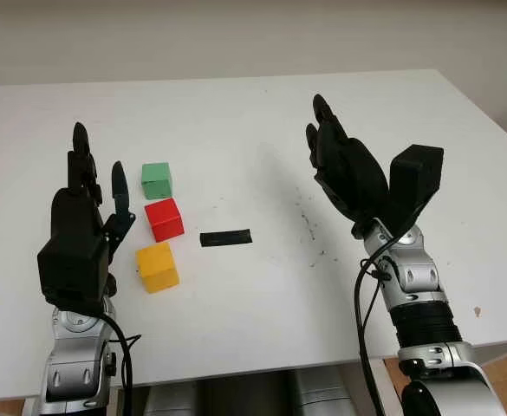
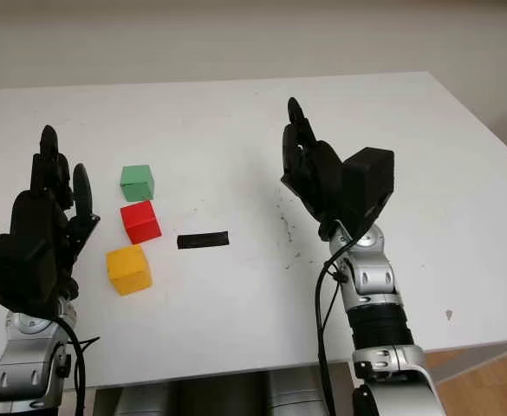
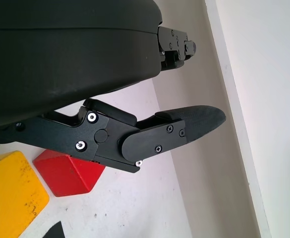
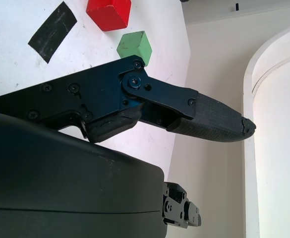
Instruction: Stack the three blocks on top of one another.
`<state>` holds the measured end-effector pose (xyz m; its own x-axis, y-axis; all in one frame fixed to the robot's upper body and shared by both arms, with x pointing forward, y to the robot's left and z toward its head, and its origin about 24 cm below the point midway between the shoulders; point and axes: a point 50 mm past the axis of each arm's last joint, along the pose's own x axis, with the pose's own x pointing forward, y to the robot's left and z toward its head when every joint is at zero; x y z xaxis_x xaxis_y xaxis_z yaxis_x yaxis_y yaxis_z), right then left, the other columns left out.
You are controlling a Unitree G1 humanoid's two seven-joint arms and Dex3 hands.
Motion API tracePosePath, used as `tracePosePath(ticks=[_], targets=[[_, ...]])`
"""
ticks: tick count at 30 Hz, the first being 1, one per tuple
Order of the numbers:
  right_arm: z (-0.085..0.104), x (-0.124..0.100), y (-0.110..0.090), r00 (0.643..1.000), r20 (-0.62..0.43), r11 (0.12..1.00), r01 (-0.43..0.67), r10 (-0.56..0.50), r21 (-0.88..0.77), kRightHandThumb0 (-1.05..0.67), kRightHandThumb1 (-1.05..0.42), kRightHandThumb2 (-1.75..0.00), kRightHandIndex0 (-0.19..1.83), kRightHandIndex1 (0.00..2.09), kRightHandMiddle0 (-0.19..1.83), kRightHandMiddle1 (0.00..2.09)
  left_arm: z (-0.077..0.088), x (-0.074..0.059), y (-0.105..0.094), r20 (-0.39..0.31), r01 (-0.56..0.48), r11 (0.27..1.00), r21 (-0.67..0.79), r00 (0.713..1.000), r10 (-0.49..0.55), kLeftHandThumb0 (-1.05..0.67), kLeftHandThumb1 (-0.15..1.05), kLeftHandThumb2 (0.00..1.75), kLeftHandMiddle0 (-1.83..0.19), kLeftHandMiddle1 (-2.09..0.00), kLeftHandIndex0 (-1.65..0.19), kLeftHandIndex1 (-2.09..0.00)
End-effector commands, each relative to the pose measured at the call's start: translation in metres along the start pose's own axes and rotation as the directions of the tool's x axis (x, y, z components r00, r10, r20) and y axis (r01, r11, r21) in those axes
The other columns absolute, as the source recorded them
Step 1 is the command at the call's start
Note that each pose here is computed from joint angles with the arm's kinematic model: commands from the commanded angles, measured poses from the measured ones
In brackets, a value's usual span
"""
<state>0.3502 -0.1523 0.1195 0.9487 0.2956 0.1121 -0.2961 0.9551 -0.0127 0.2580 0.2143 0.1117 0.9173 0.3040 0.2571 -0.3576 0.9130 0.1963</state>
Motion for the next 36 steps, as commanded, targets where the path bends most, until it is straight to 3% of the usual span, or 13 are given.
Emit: tracePosePath(ticks=[1,11,13,16,19,22,26,31,36], targets=[[0.006,0.000,0.001,1.000,0.022,1.000,-0.002,0.002,-0.004,-0.82,-1.05,-0.79,-0.19,0.00,-0.19,0.00,0.002,-0.002,0.002,0.011,-0.005,1.000,-0.002,1.000,0.005,-0.65,1.05,0.66,0.03,-0.05,0.02,-0.06],[0.003,0.000,0.002,1.000,0.015,1.000,-0.006,0.006,-0.001,-0.83,-1.05,-0.78,-0.19,0.00,-0.19,0.00,0.007,0.002,0.008,0.025,0.009,0.999,0.047,1.000,-0.011,-0.65,1.05,0.64,0.01,-0.06,0.01,-0.06],[0.004,0.000,0.002,1.000,0.016,1.000,-0.007,0.007,-0.003,-0.83,-1.05,-0.79,-0.19,0.00,-0.19,0.00,0.016,0.005,0.017,0.040,0.015,0.988,0.155,0.999,-0.021,-0.63,1.05,0.58,-0.03,-0.07,-0.02,-0.07],[0.006,0.001,0.003,1.000,0.019,1.000,-0.006,0.006,-0.003,-0.83,-1.05,-0.79,-0.19,0.00,-0.19,0.00,0.036,0.015,0.032,0.051,0.032,0.945,0.326,0.997,-0.051,-0.66,1.05,0.42,-0.30,-0.14,-0.22,-0.17],[0.007,0.002,0.005,1.000,0.018,1.000,-0.010,0.010,-0.003,-0.83,-1.05,-0.79,-0.19,0.00,-0.19,0.00,0.053,0.023,0.043,0.012,0.082,0.894,0.441,0.995,-0.097,-0.69,1.05,0.30,-0.41,-0.14,-0.30,-0.19],[0.007,0.002,0.005,1.000,0.019,1.000,-0.010,0.010,0.000,-0.83,-1.05,-0.79,-0.19,0.00,-0.19,0.00,0.073,0.038,0.052,-0.061,0.177,0.798,0.576,0.983,-0.174,-0.67,1.04,0.13,-0.42,-0.11,-0.31,-0.18],[0.008,0.003,0.005,1.000,0.022,1.000,-0.006,0.006,0.003,-0.83,-1.05,-0.79,-0.19,0.00,-0.19,0.00,0.087,0.049,0.054,-0.147,0.256,0.697,0.669,0.966,-0.213,-0.69,1.03,0.07,-0.39,-0.07,-0.29,-0.16],[0.011,0.003,0.003,0.999,0.039,1.000,0.003,-0.004,0.004,-0.85,-1.05,-0.78,-0.19,0.00,-0.19,0.00,0.094,0.054,0.047,-0.205,0.318,0.605,0.730,0.946,-0.250,-0.68,1.02,0.06,-0.38,-0.06,-0.30,-0.14],[0.016,0.005,0.002,0.998,0.063,1.000,0.010,-0.009,-0.010,-0.85,-1.05,-0.77,-0.19,0.00,-0.19,0.00,0.091,0.058,0.038,-0.273,0.377,0.533,0.757,0.924,-0.267,-0.72,1.02,0.05,-0.35,-0.04,-0.27,-0.11]])
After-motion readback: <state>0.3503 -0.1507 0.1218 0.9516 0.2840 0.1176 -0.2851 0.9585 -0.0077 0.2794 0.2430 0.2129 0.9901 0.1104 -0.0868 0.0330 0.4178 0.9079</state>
